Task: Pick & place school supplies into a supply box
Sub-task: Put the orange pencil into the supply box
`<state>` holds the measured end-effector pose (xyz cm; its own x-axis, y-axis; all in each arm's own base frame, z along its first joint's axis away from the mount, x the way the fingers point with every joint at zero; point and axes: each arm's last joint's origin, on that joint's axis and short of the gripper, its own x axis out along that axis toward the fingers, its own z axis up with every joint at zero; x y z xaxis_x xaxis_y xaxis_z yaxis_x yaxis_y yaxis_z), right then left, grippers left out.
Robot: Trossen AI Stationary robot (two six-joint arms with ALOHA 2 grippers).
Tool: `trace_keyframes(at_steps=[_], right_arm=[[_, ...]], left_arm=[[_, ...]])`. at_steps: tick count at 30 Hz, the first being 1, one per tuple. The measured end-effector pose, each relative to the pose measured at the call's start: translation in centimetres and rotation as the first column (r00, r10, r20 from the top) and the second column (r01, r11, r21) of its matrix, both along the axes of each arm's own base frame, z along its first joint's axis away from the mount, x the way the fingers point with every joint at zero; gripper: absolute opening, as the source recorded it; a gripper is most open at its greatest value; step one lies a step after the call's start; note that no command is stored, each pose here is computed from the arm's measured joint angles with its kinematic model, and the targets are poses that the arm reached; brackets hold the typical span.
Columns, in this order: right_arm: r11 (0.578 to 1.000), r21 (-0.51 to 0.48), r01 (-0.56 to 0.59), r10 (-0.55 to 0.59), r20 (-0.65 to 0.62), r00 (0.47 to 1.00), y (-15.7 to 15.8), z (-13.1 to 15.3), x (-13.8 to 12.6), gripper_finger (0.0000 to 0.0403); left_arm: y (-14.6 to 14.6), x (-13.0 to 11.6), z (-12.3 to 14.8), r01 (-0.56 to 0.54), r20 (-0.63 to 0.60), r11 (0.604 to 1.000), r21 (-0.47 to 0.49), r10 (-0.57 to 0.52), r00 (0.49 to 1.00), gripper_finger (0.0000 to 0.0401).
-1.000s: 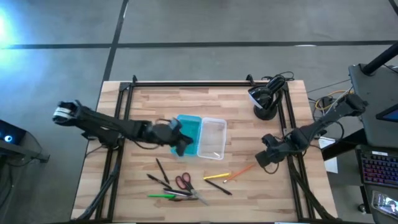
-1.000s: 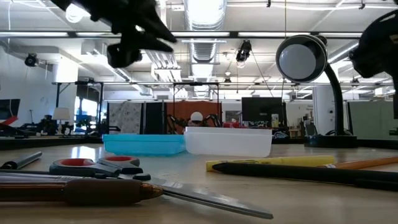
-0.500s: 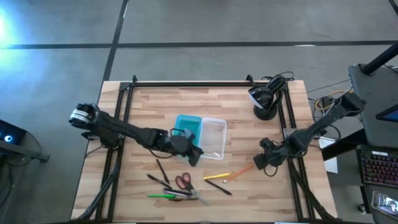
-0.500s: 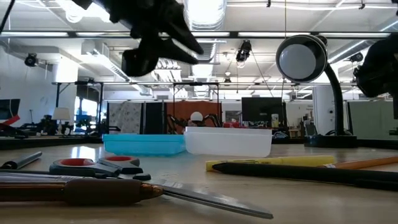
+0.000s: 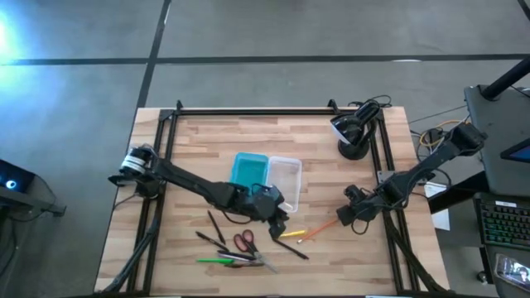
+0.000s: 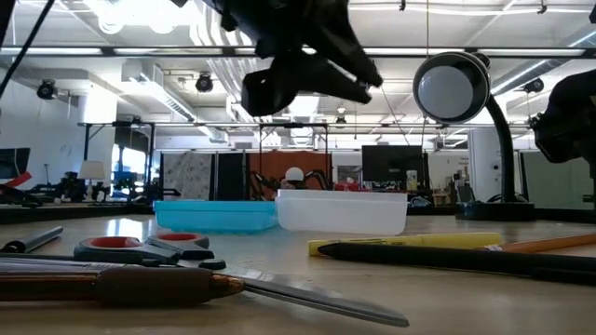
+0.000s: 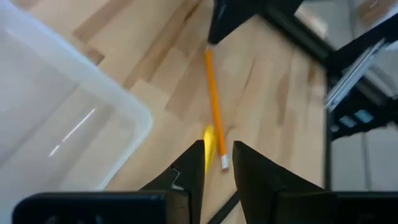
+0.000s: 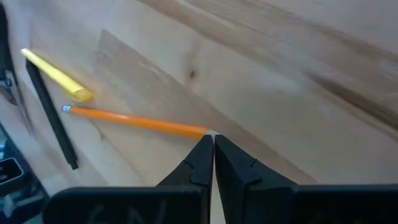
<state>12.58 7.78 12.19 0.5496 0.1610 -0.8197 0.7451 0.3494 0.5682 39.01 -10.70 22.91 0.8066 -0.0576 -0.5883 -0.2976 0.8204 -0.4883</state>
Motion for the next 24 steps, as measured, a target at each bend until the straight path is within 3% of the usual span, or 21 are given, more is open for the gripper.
trace_keyframes(at_steps=[14, 24], right_arm=[[1.000, -0.014, -0.013, 0.013, 0.028, 1.000, 0.2, -0.4, 0.4, 0.0008], [1.000, -0.010, -0.027, 0.028, 0.051, 0.998, 0.4, -0.5, 0.7, 0.0008]], left_arm=[[-3.0, 2.2, -2.7, 0.086, 0.033, 0.996, -0.005, -0.086, 0.996, 0.0067], [-5.3, 4.0, -2.6, 0.182, -0.039, 0.978, 0.104, -0.179, 0.983, 0.0067]])
